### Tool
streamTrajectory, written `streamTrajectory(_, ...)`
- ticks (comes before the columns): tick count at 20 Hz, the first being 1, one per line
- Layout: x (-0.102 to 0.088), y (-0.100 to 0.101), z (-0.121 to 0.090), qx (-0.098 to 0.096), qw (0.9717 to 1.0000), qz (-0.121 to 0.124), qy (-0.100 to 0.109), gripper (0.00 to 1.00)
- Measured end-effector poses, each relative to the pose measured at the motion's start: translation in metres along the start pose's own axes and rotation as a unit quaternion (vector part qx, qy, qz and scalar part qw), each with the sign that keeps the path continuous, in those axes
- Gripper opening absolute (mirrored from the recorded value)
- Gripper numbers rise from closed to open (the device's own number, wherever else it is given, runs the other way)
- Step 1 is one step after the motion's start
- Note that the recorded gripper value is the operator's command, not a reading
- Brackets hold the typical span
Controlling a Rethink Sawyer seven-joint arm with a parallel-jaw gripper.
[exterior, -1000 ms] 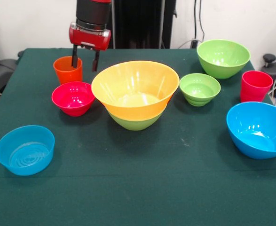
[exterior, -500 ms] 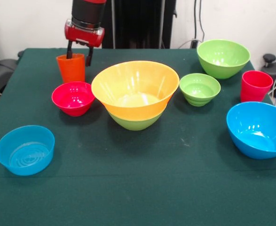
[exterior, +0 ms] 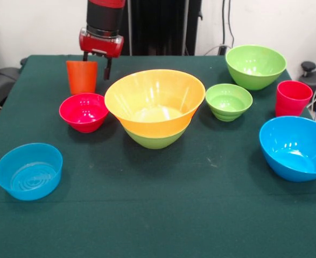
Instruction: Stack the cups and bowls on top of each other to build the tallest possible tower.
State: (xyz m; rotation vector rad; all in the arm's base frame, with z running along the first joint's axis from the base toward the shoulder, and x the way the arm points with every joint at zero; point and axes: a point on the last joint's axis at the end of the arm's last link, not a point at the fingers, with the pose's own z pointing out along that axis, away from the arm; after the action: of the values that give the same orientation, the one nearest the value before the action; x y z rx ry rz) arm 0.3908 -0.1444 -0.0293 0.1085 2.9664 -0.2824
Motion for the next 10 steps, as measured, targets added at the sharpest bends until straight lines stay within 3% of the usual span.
streamTrajectory(10,0.0105,-0.0004,0.0039,-0.003,1.0,-0.005,-0.005,1.0)
